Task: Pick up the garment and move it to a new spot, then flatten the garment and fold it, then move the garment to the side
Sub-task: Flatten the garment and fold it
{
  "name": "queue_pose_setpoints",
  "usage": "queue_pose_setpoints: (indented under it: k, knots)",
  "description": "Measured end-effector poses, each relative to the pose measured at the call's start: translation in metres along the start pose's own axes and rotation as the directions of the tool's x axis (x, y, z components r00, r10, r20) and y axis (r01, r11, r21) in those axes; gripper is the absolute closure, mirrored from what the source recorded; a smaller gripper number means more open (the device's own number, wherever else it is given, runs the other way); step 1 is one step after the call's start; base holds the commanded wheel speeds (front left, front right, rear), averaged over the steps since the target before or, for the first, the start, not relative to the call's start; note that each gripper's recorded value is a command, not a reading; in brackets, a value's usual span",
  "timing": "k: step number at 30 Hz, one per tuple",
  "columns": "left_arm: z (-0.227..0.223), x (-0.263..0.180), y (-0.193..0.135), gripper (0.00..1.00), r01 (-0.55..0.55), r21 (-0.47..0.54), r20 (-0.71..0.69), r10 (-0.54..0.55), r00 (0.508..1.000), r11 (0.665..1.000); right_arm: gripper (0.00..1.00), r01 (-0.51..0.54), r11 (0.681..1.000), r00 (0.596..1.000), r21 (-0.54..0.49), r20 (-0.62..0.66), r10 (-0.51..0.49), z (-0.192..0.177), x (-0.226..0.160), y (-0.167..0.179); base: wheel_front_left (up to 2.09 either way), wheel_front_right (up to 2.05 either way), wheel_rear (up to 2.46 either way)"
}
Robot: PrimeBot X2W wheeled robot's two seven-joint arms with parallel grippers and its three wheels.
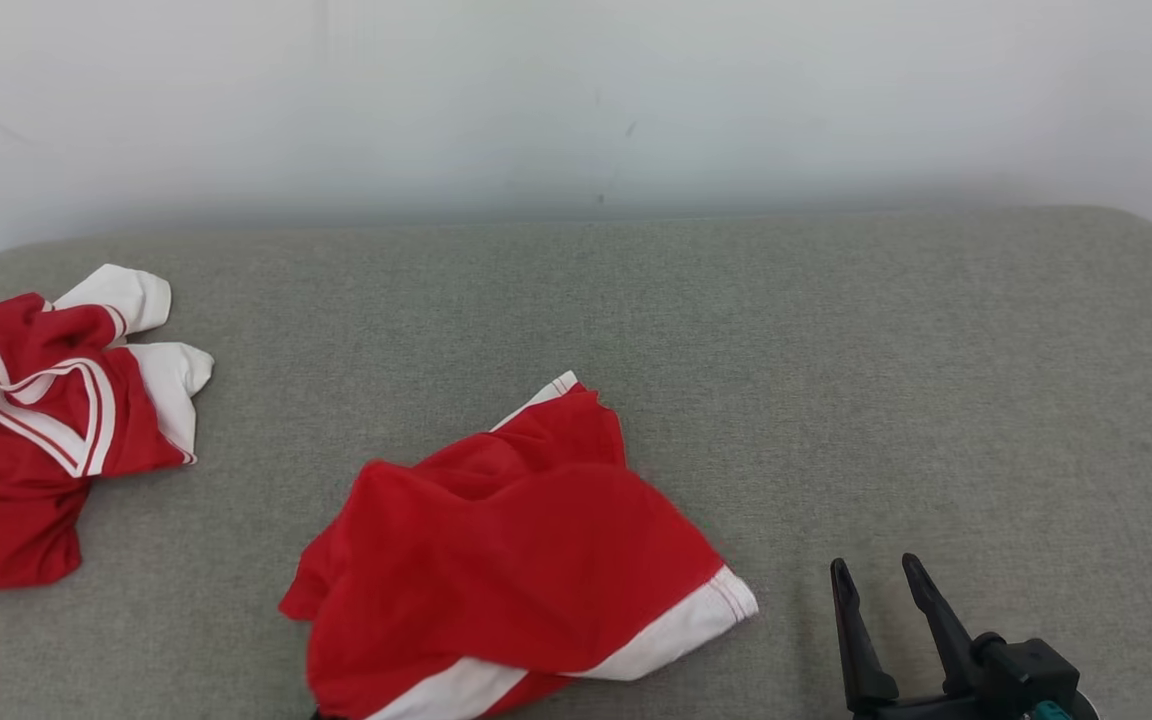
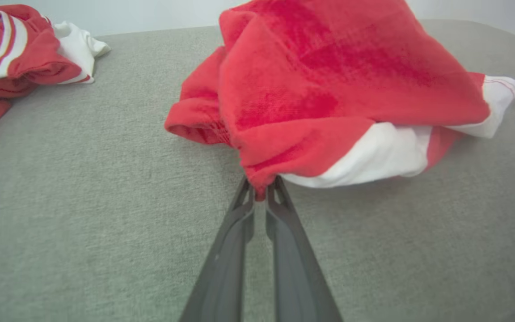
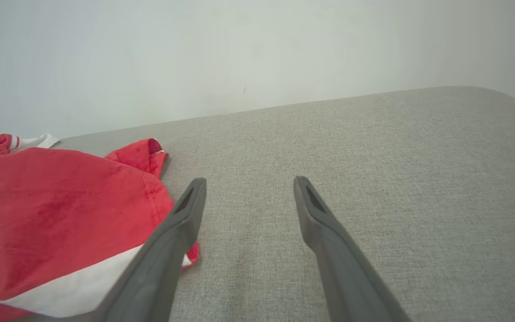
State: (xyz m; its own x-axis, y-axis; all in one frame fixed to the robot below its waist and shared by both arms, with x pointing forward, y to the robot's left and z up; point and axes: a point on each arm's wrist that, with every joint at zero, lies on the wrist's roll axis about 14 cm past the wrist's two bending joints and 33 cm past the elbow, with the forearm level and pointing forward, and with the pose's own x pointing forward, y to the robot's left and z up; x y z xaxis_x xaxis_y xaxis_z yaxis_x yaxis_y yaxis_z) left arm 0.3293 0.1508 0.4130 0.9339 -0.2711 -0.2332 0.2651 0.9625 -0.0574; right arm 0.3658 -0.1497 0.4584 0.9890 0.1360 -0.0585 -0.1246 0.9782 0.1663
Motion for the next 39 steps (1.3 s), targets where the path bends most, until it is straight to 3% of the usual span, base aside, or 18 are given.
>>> queue_pose_setpoints:
  k: [6, 8, 9, 18, 26, 39]
  knots:
    - [-0.016, -0.009, 0.001, 1.00, -0.028, -0.033, -0.044, 0.026, 0.999, 0.999, 0.00, -0.009, 1.000, 1.000, 0.001, -0.013, 0.009, -0.004, -0.001, 0.003, 0.00, 0.00, 0.00]
    - [-0.013, -0.008, -0.001, 0.11, -0.036, -0.054, -0.031, 0.035, 0.999, 0.998, 0.00, -0.015, 1.000, 1.000, 0.001, -0.015, 0.015, -0.005, -0.001, 0.005, 0.00, 0.00, 0.00]
    - [-0.013, -0.008, -0.001, 0.00, -0.042, -0.061, -0.026, 0.040, 0.999, 0.997, 0.00, -0.019, 1.000, 1.000, 0.000, -0.014, 0.019, -0.004, -0.001, 0.006, 0.00, 0.00, 0.00]
    - [-0.024, -0.030, 0.029, 0.00, -0.186, -0.119, -0.050, 0.181, 0.982, 0.975, 0.00, -0.057, 0.998, 0.998, -0.008, -0.008, 0.057, -0.002, 0.004, 0.018, 0.00, 0.00, 0.00]
    - [0.021, -0.037, 0.056, 0.00, -0.286, -0.139, 0.105, 0.302, 0.948, 0.948, 0.00, -0.091, 0.996, 0.996, -0.025, -0.024, 0.090, -0.006, 0.005, 0.028, 0.00, 0.00, 0.00]
    - [0.060, -0.028, 0.052, 0.00, -0.274, -0.118, 0.228, 0.295, 0.928, 0.954, 0.00, -0.195, 0.975, 0.970, -0.109, -0.167, 0.176, -0.044, 0.006, 0.049, 0.00, 0.00, 0.00]
